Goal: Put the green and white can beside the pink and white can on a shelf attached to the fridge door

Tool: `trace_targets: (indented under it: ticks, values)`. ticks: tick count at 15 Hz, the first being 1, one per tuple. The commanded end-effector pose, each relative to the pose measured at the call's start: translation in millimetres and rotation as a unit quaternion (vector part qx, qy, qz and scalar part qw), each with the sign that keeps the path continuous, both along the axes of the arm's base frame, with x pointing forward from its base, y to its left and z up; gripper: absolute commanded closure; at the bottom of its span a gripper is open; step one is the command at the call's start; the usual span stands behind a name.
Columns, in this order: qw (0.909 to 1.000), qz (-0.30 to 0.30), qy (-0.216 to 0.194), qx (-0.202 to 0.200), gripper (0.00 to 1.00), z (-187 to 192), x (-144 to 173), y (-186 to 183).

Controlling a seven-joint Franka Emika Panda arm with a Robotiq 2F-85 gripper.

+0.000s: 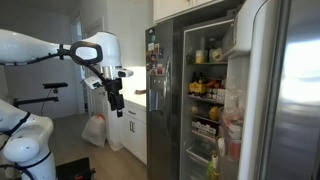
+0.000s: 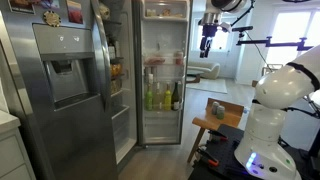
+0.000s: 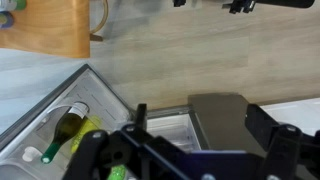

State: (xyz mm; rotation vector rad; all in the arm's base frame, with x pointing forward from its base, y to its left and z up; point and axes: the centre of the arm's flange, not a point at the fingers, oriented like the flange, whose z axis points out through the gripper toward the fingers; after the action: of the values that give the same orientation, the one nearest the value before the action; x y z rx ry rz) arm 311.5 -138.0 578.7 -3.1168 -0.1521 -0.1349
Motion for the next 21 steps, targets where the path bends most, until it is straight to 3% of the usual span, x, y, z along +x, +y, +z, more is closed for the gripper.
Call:
trace_targets:
  ticks: [1,4,6,10,15,21]
  values:
    - [1.0000,0.000,0.000,0.000,0.00,0.0,0.0,-0.1]
    - [1.0000,0.000,0.000,0.000,0.00,0.0,0.0,-0.1]
    - [0.9984,-0.052,-0.023,-0.005,0.00,-1.7,11.4,1.6]
    - [0.9833,-0.161,-0.085,-0.004,0.00,1.5,45.2,-10.4]
    - [0.9490,-0.282,-0.138,-0.030,0.00,-25.5,85.4,-53.9]
    - [0.8905,-0.424,-0.150,-0.065,0.00,-70.5,110.2,-113.7]
